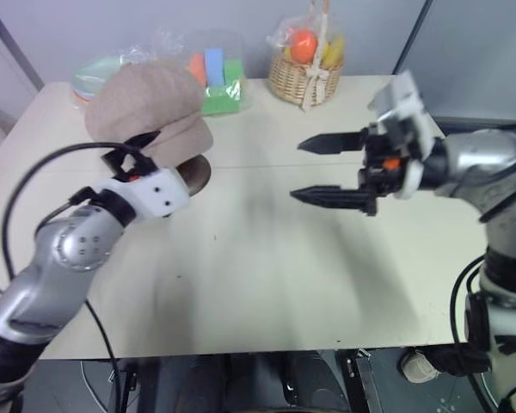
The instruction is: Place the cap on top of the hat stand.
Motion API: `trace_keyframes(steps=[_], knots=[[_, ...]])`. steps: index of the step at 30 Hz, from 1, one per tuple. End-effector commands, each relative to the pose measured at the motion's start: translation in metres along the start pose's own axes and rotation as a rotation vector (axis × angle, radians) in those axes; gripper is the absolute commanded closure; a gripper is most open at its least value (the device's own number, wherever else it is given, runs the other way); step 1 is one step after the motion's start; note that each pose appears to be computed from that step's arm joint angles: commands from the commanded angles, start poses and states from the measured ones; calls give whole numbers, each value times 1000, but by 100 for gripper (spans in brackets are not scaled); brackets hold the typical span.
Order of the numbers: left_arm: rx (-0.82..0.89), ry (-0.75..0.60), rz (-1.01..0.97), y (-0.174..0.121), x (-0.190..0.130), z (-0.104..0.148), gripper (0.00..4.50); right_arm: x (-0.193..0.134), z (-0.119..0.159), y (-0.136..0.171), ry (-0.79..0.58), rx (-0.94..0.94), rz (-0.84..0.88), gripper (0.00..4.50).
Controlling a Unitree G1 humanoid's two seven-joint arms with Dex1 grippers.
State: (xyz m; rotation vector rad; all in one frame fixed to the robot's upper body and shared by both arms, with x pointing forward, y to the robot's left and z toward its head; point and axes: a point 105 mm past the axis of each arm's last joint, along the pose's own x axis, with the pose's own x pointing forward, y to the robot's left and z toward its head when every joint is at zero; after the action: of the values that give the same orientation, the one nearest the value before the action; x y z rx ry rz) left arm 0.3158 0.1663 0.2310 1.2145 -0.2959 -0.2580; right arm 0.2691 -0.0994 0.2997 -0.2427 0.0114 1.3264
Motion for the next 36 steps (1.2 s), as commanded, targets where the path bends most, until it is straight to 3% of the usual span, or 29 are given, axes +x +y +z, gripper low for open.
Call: trace_keyframes(steps=[1,10,13,20,25,36], knots=[[72,43,30,-7,10,-3,0,-17,27,9,-55,1,27,6],[78,82,54,-20,40,1,0,-31,54,12,-94,-41,7,6],[78,93,73,-17,44,-3,92,-29,51,16,-85,-52,13,0],[87,95,73,-14,40,-11,448,-30,49,16,-89,-58,2,0],[143,25,73,-1,25,-21,448,-32,46,16,-62,-84,-7,0],[370,-379,-122,18,-17,-59,448,-33,38,9,-26,-102,-4,0]])
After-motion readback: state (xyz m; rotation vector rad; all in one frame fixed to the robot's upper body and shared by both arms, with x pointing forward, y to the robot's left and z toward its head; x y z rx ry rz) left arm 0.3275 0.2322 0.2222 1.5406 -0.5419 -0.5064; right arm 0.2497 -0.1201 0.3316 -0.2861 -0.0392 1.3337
